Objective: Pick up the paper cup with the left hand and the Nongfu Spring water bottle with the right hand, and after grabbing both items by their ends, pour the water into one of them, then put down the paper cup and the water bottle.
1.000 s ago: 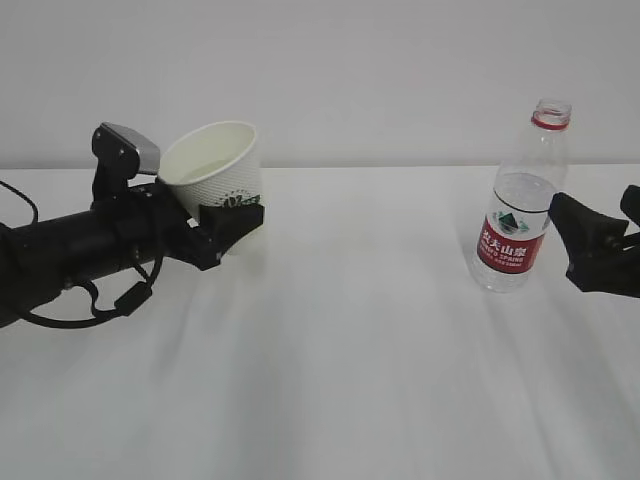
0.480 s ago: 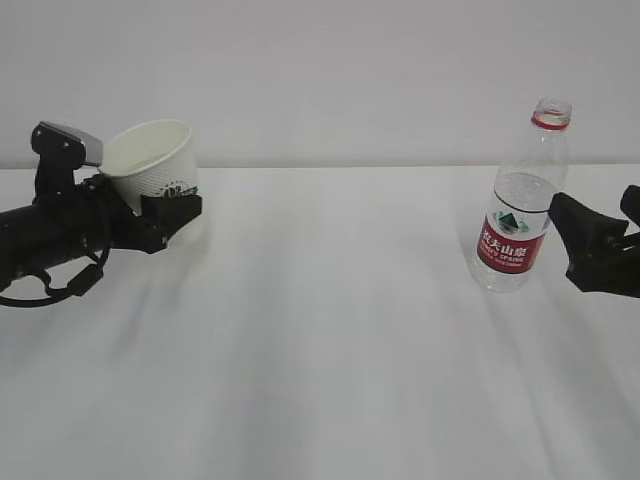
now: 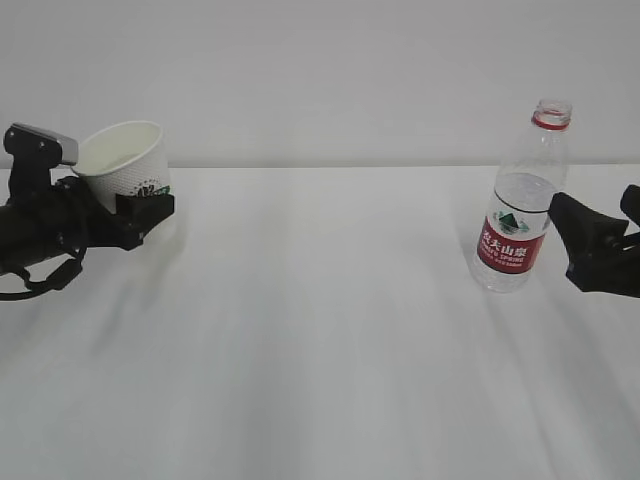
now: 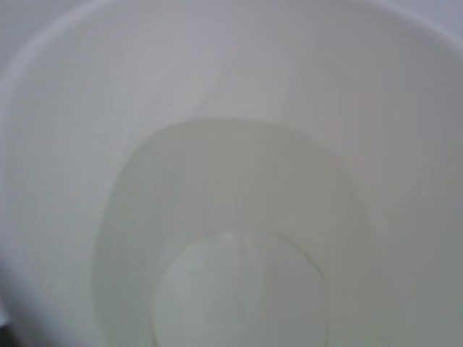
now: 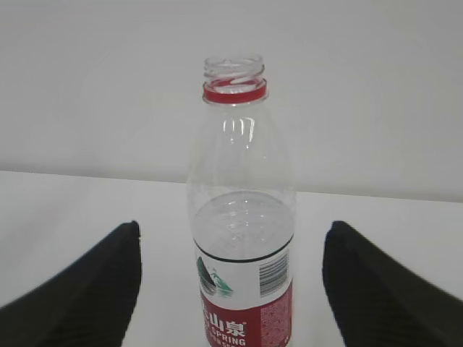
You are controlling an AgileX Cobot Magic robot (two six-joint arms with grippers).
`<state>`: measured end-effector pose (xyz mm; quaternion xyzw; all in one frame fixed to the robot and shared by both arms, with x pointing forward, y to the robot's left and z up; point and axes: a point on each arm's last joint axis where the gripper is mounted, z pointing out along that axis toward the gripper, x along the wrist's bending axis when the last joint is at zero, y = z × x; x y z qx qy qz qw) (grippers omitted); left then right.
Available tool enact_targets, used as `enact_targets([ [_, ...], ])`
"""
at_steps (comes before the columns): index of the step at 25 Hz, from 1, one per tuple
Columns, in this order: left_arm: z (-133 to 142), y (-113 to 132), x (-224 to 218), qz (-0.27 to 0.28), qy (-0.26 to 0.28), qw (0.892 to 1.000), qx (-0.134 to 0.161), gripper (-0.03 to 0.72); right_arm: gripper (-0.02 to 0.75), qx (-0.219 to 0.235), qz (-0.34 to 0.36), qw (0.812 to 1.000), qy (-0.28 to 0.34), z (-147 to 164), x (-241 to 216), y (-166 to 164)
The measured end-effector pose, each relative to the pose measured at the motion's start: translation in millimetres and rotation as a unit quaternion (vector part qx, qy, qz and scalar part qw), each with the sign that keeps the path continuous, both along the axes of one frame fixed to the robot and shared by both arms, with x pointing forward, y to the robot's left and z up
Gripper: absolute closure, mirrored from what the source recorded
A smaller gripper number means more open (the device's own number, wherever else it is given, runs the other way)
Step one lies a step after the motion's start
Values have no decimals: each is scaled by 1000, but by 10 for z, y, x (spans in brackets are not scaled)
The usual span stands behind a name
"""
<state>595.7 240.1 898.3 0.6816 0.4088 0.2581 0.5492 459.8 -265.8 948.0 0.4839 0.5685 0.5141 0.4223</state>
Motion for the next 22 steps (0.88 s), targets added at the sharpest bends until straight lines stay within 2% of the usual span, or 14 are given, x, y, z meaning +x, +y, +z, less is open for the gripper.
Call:
enact_targets([
  [10,-3,64,44,39,-17,999,9,189,149,0,0,1000,0,0,0,0],
  [22,-364,56,41,41,6,999,-14,189,149,0,0,1000,0,0,0,0],
])
